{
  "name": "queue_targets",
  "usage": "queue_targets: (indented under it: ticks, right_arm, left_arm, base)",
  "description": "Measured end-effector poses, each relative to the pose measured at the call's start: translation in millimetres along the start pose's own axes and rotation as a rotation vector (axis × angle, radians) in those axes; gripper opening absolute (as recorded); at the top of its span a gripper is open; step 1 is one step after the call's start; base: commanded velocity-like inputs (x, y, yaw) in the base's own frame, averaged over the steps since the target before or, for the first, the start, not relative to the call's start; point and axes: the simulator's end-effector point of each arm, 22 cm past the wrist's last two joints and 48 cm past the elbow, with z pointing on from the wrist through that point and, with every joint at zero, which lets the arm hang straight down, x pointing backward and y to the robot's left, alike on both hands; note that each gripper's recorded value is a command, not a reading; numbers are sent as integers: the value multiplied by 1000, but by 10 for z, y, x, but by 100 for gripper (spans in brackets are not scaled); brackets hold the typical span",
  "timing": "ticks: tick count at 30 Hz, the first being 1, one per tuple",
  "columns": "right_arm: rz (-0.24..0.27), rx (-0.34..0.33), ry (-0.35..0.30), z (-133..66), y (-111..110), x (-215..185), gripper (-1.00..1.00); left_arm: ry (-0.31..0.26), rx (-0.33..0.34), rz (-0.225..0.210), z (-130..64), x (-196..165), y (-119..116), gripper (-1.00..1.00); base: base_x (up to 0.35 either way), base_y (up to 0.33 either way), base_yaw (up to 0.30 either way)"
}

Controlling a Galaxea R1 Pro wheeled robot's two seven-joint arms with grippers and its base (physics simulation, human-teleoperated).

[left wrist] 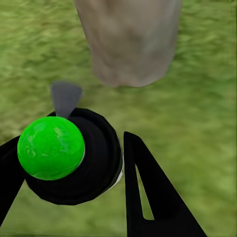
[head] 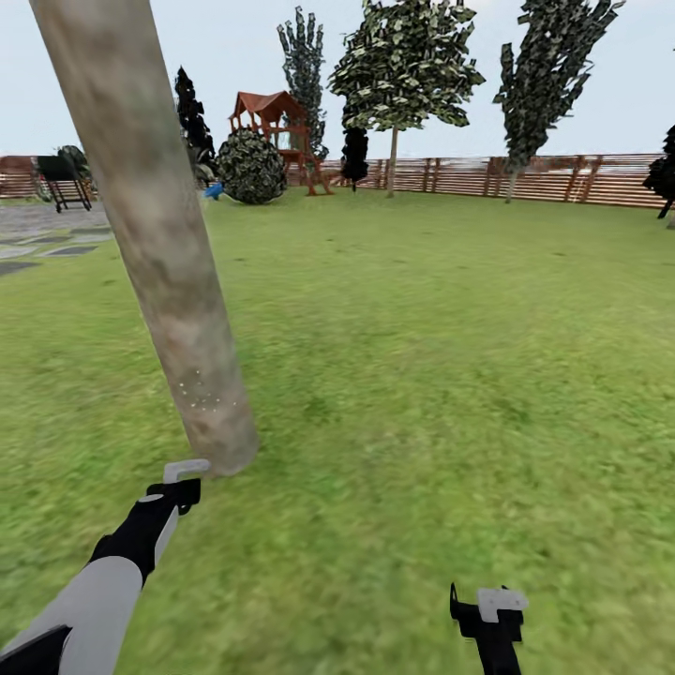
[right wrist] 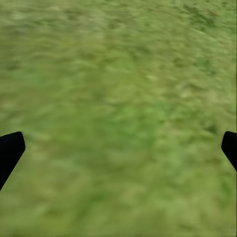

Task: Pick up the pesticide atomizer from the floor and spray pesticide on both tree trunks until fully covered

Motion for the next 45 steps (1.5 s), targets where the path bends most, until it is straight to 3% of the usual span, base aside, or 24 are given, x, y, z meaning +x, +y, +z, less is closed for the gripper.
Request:
queue_targets:
  ticks: [7,13,17,22,24,28,34,37,39,43,45]
  right_arm:
    - [0,1,0,1,-8,1,100]
    - [1,3,-1,2,-16,1,100]
    - [0,2,0,2,-14,2,100]
    - [0,2,1,2,-12,4,100]
    - [-1,1,1,2,-11,4,100]
    - [0,2,1,2,-14,4,100]
    - [-1,1,1,3,-10,4,100]
    - [-1,1,1,2,-10,4,100]
    - [-1,1,0,2,-12,2,100]
    - [-1,1,0,2,-11,2,100]
    - [-1,1,1,2,-12,4,100]
  left_arm:
    - [-1,-1,-1,1,-6,4,-100]
    - [-36,15,10,-1,-209,10,-100]
    - [-70,84,22,-13,-429,-23,-100]
    - [-117,172,55,-50,-838,325,-100]
    - [-119,234,79,-79,-872,192,-100]
    - [-128,299,194,-129,-970,-264,-100]
    - [-174,275,209,-152,-1333,-106,-100]
    - [-145,262,202,-145,-1334,-21,-100]
    - [-124,250,182,-171,-1563,53,-100]
    - [-182,246,174,-306,-2191,325,-100]
    - [-191,245,177,-329,-2281,373,-100]
  base:
    - [16,-169,123]
    - [0,-3,2]
    - [0,0,0]
    - [0,0,0]
    - [0,0,0]
    - [0,0,0]
    - [-151,0,0]
    - [-27,0,0]
    - [-3,0,0]
    - [0,0,0]
    - [0,0,0]
